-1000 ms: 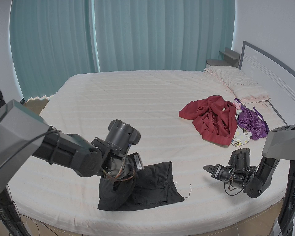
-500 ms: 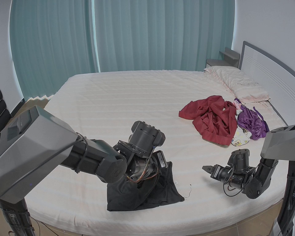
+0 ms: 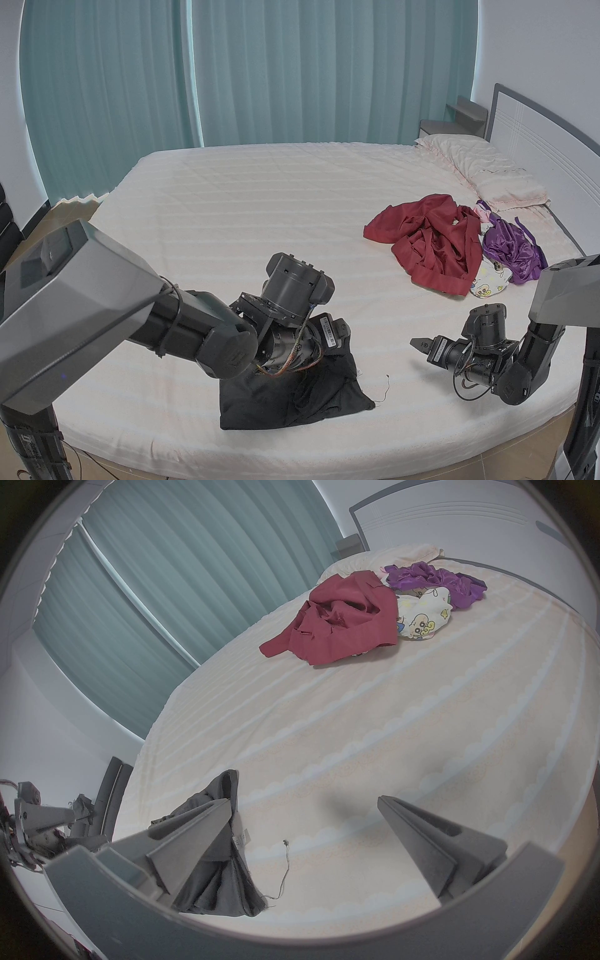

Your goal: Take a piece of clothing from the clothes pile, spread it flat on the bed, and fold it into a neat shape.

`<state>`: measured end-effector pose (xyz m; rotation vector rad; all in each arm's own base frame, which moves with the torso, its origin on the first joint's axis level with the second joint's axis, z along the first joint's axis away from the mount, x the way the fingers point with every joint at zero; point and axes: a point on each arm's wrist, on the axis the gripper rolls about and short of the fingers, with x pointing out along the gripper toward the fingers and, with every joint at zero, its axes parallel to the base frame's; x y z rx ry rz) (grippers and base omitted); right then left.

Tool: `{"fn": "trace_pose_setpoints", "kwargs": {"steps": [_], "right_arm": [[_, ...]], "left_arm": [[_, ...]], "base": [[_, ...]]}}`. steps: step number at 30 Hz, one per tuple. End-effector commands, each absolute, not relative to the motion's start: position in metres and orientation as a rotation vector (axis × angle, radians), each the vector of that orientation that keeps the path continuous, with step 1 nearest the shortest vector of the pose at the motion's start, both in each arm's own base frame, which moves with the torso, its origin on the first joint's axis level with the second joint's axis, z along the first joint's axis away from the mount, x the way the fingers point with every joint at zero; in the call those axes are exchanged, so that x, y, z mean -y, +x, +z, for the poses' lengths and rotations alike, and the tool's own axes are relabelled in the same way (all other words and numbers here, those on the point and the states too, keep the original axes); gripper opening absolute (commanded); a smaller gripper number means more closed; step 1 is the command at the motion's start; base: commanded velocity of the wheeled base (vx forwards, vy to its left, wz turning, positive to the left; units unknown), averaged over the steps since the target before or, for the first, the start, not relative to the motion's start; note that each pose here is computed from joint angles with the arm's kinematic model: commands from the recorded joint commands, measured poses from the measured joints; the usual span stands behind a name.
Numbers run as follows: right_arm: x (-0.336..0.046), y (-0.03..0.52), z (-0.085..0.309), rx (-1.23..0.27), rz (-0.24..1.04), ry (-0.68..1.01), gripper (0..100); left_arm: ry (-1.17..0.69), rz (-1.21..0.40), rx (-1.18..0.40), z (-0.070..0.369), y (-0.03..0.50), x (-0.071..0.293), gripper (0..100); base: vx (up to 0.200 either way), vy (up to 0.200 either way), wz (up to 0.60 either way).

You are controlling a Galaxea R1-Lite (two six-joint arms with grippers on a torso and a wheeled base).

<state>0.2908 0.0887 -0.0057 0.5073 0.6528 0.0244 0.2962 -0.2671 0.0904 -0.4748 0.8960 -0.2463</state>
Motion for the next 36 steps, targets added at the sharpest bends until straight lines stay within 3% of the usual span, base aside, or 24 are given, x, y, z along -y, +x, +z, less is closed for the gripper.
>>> {"fn": "trace_pose_setpoints", "kwargs": {"steps": [1,7,11,12,16,18,21,32,36], "right_arm": [[-0.089,0.290,-0.007,-0.660,0.024,0.506,100],[-0.088,0.288,-0.010,-0.671,0.020,0.503,100],[-0.090,0.287,-0.010,-0.672,0.027,0.502,100],[-0.090,0.287,-0.010,-0.672,0.027,0.502,100],[-0.096,0.284,-0.009,-0.662,0.054,0.496,100],[-0.096,0.284,-0.009,-0.662,0.054,0.496,100],[-0.101,0.283,-0.007,-0.640,0.075,0.494,100],[-0.107,0.277,-0.011,-0.664,0.089,0.477,100],[-0.111,0.272,-0.010,-0.669,0.103,0.462,100]], "left_arm": [[-0.468,-0.235,-0.913,0.082,0.294,0.266,100],[-0.568,-0.169,-0.929,0.077,0.288,0.259,100],[-0.631,-0.097,-0.958,0.083,0.275,0.206,100],[-0.631,-0.097,-0.958,0.083,0.275,0.206,100],[-0.757,-0.067,-1.005,0.075,0.246,0.147,100],[-0.757,-0.067,-1.005,0.075,0.246,0.147,100],[-0.854,-0.040,-1.000,0.068,0.232,0.114,100],[-0.909,-0.064,-0.996,0.045,0.231,0.101,100],[-0.922,-0.039,-1.002,0.040,0.234,0.096,100]], "base": [[0.000,0.000,0.00],[0.000,0.000,0.00],[0.000,0.000,0.00],[-0.200,0.000,0.00],[-0.200,0.000,0.00],[-0.100,0.000,0.00],[0.000,0.000,0.00],[0.000,0.000,0.00],[0.000,0.200,0.00]]}}
